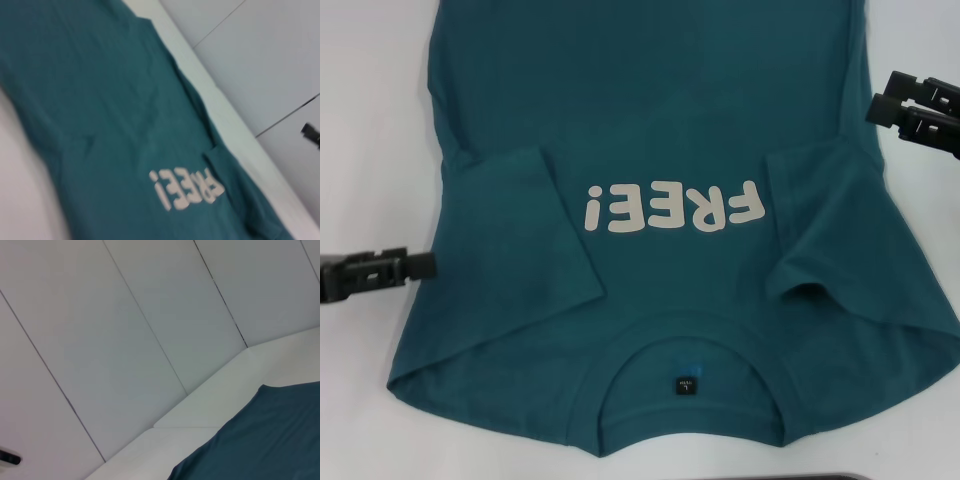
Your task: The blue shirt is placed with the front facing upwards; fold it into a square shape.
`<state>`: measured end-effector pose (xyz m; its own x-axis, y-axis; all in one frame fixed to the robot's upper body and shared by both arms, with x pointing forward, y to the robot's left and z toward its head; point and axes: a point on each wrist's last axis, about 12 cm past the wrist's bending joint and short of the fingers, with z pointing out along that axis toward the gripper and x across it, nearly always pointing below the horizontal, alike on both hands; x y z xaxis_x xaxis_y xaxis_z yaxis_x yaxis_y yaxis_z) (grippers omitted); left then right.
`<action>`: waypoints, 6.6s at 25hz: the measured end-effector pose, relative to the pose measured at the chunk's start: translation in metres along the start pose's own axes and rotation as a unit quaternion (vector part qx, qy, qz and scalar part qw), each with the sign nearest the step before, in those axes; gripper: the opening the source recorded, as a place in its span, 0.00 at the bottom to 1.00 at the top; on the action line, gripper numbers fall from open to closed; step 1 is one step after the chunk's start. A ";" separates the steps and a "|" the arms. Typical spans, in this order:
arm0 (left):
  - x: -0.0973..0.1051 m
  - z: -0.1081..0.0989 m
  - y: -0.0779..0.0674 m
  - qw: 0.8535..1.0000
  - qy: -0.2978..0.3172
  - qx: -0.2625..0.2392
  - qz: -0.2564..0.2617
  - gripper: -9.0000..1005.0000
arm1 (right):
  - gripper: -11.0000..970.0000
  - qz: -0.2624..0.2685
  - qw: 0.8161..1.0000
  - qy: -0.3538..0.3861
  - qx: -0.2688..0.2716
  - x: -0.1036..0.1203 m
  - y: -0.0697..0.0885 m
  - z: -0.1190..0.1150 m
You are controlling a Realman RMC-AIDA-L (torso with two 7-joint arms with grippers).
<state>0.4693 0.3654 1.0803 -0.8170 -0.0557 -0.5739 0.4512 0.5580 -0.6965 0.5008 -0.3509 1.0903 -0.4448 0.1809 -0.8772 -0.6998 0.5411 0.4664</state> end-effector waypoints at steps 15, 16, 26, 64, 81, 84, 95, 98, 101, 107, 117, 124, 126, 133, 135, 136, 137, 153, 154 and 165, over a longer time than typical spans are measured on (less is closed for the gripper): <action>0.009 -0.016 -0.002 0.995 0.069 -0.044 -0.048 0.88 | 0.92 0.002 1.000 -0.004 0.000 -0.002 0.000 0.000; 0.010 -0.016 -0.001 0.995 0.072 -0.045 -0.051 0.88 | 0.92 0.002 1.000 -0.004 0.001 -0.002 -0.001 0.000; 0.016 -0.007 0.002 0.992 0.096 -0.048 -0.065 0.83 | 0.92 0.003 1.000 -0.003 0.001 -0.003 -0.001 0.000; 0.022 -0.005 0.005 0.987 0.122 -0.056 -0.084 0.83 | 0.92 0.004 1.000 -0.003 0.003 -0.003 -0.001 -0.002; 0.019 -0.001 0.005 0.987 0.125 -0.048 -0.082 0.83 | 0.92 0.007 1.000 -0.001 0.003 -0.001 -0.001 -0.004; 0.020 -0.003 0.006 0.988 0.122 -0.052 -0.084 0.83 | 0.92 0.007 1.000 -0.001 0.003 -0.001 -0.001 -0.004; 0.015 -0.004 0.009 0.988 0.120 -0.064 -0.077 0.83 | 0.92 0.011 1.000 0.000 0.002 -0.001 -0.001 -0.003; 0.014 -0.003 0.009 0.987 0.122 -0.065 -0.076 0.83 | 0.92 0.011 1.000 0.000 0.002 -0.001 -0.001 -0.003; 0.012 -0.003 0.009 0.987 0.128 -0.068 -0.076 0.83 | 0.92 0.011 1.000 0.000 0.003 -0.002 -0.001 -0.002; 0.012 -0.001 0.009 0.986 0.134 -0.068 -0.076 0.83 | 0.92 0.010 1.000 -0.001 0.003 -0.003 -0.002 -0.002; 0.015 0.002 0.008 0.984 0.147 -0.063 -0.082 0.83 | 0.92 0.009 1.000 -0.001 0.006 -0.004 -0.003 -0.001; 0.017 0.003 0.006 0.982 0.160 -0.053 -0.084 0.83 | 0.92 0.008 1.000 -0.001 0.006 -0.004 -0.003 -0.001; 0.017 0.004 0.005 0.982 0.163 -0.049 -0.082 0.83 | 0.92 0.008 1.000 -0.001 0.006 -0.004 -0.003 -0.001; 0.015 0.009 0.002 0.982 0.168 -0.039 -0.079 0.83 | 0.92 0.007 1.000 -0.002 0.006 -0.005 -0.003 -0.001; 0.013 0.011 0.001 0.982 0.169 -0.034 -0.076 0.83 | 0.92 0.007 1.000 -0.002 0.007 -0.005 -0.003 -0.001; 0.011 0.012 -0.001 0.982 0.171 -0.028 -0.073 0.83 | 0.92 0.007 1.000 -0.002 0.007 -0.005 -0.003 -0.001; 0.011 0.012 -0.001 0.982 0.171 -0.028 -0.073 0.83 | 0.92 0.007 1.000 -0.002 0.007 -0.005 -0.003 -0.001; 0.010 0.012 0.003 0.978 0.189 -0.050 -0.076 0.82 | 0.92 0.008 1.000 -0.002 0.007 -0.006 -0.004 -0.001; 0.010 0.012 0.003 0.978 0.190 -0.050 -0.076 0.82 | 0.92 0.008 1.000 -0.002 0.007 -0.006 -0.004 0.000; 0.005 0.018 0.001 0.978 0.195 -0.041 -0.069 0.82 | 0.92 0.008 1.000 -0.001 0.007 -0.006 -0.004 0.000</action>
<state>0.4718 0.3506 1.0692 -0.9498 0.1755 -0.2591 0.3104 0.6330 -0.7092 0.5062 -0.3540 1.0939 -0.4537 0.1915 -0.8704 -0.6854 0.5493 0.4781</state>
